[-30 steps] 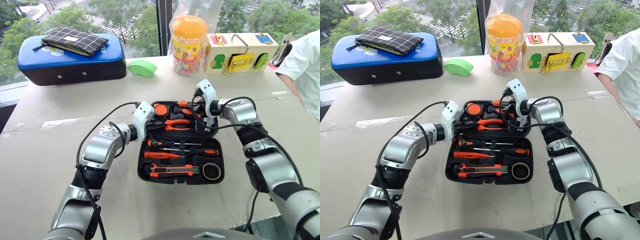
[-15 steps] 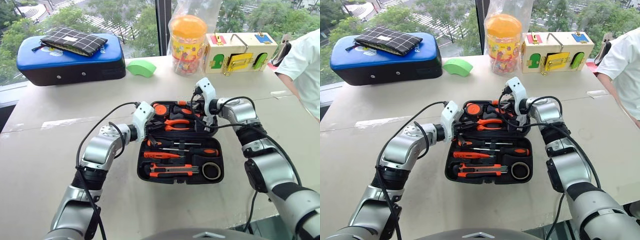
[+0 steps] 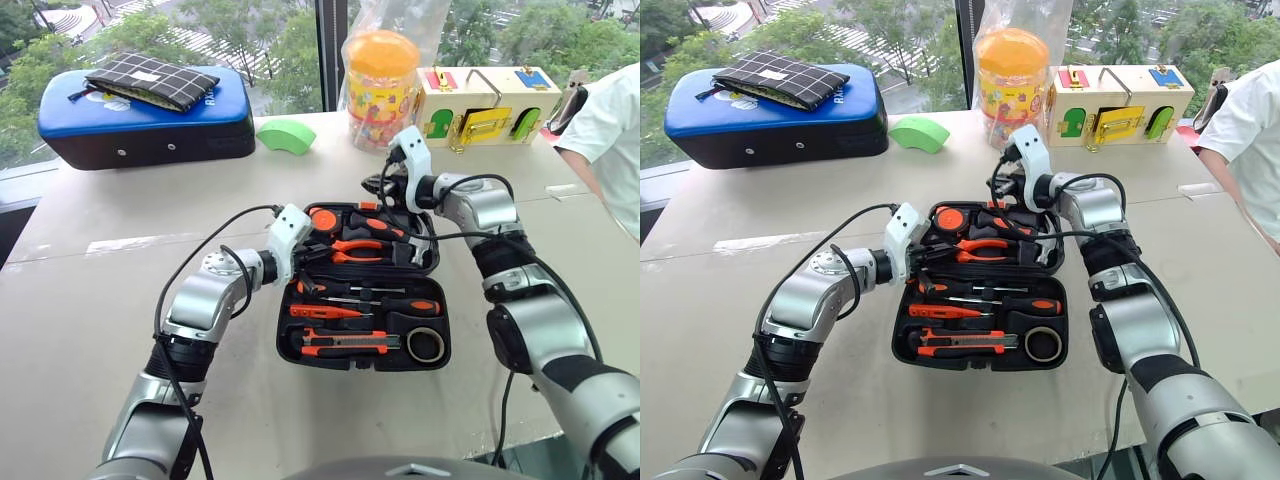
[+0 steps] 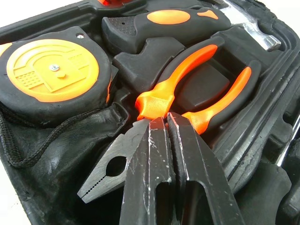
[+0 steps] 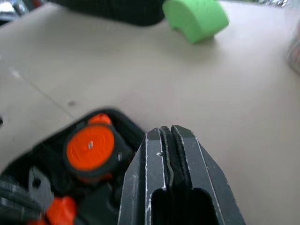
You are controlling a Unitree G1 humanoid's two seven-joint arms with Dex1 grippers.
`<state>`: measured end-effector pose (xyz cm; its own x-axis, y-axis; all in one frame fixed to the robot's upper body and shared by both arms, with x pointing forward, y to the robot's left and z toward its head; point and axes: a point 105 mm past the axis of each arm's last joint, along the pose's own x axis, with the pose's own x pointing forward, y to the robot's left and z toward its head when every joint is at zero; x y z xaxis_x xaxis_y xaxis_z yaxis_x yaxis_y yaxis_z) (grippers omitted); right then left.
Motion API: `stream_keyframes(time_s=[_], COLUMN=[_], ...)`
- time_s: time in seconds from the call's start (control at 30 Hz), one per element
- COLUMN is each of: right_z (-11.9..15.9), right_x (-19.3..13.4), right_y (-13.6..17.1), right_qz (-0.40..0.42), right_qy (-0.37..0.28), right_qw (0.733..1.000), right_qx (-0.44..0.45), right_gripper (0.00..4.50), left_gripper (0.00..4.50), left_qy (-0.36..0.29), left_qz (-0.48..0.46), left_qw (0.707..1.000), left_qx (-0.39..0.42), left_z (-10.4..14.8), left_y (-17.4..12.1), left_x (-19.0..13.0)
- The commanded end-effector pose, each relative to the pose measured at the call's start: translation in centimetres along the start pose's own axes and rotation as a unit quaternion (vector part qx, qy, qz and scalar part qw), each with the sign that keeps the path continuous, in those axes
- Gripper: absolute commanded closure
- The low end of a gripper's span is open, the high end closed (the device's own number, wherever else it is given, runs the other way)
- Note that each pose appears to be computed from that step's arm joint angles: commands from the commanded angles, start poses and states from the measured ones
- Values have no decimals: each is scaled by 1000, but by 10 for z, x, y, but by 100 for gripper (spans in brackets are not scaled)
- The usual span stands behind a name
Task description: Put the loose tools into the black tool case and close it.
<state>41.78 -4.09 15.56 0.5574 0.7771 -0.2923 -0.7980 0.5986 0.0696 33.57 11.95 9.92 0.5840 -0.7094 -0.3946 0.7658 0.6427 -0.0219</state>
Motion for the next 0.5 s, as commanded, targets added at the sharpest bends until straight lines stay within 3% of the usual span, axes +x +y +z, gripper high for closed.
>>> stream_keyframes(time_s=[0.03, 0.17, 0.5], right_z=[2, -8, 3], right_x=[-1, 5, 20], right_y=[10, 6, -16], right_qz=[25, 9, -69], right_qy=[12, 28, -6], right_qw=[999, 1000, 998], right_qx=[-20, -9, 11], right_gripper=[450, 450, 450], left_gripper=[446, 446, 446], left_qy=[38, 37, 38], left_qz=[-13, -13, -11], left_qw=[999, 999, 999], left_qx=[-20, -20, -20], left_z=[-23, -23, -23], left_y=[-7, -8, -9], left_x=[5, 5, 4])
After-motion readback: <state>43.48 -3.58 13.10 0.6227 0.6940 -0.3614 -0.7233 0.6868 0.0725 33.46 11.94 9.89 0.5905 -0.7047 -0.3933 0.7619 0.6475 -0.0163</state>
